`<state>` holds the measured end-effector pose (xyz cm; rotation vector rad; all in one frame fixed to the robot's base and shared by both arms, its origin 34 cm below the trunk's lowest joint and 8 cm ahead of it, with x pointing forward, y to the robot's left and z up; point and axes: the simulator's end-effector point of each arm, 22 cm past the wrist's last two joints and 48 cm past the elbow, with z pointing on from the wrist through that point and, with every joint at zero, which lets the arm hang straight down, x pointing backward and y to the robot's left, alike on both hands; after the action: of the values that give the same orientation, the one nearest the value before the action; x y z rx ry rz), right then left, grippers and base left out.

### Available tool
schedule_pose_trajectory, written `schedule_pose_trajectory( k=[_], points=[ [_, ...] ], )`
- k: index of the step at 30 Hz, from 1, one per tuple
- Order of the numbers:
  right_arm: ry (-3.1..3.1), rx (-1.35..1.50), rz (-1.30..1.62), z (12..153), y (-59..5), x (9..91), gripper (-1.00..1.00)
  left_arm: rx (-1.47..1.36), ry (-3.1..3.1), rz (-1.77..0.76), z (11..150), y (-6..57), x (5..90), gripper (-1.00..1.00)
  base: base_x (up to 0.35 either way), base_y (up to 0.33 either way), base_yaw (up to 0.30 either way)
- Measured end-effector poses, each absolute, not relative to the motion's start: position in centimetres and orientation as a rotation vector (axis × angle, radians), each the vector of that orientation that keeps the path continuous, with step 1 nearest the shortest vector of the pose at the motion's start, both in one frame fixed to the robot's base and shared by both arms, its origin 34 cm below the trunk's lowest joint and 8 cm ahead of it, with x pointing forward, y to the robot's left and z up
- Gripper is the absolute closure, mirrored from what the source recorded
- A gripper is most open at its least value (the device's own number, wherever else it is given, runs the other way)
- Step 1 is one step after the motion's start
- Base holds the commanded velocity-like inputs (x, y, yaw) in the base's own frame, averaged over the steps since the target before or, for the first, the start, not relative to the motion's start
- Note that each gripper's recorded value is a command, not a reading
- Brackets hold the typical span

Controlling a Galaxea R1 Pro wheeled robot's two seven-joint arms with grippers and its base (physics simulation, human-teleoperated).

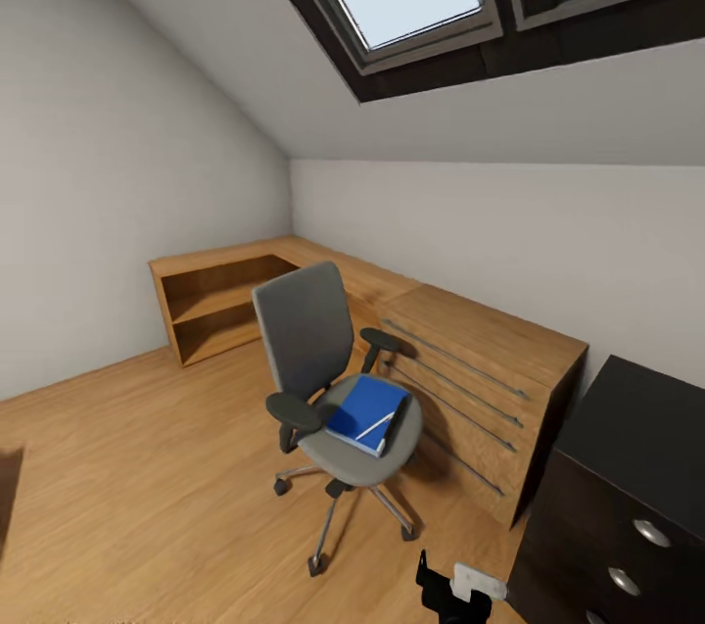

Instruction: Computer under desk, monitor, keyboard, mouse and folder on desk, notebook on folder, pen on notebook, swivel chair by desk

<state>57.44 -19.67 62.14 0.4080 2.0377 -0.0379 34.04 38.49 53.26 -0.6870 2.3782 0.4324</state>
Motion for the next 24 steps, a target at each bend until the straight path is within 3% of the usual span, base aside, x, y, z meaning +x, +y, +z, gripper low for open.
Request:
schedule_pose_trajectory(
  k=[10, 24],
  points=[
    [2.051, 0.41, -0.042, 61.5, -19.7, 57.1, -1.0, -0.688, 2.391, 0.439, 53.0, 38.5, 33.6, -1.0, 0.017, 0.02, 0.08],
    [2.072, 0.411, -0.047, 60.6, -19.8, 56.7, -1.0, -0.687, 2.411, 0.448, 52.6, 38.5, 33.0, -1.0, 0.001, 0.001, 0.006]
  ],
)
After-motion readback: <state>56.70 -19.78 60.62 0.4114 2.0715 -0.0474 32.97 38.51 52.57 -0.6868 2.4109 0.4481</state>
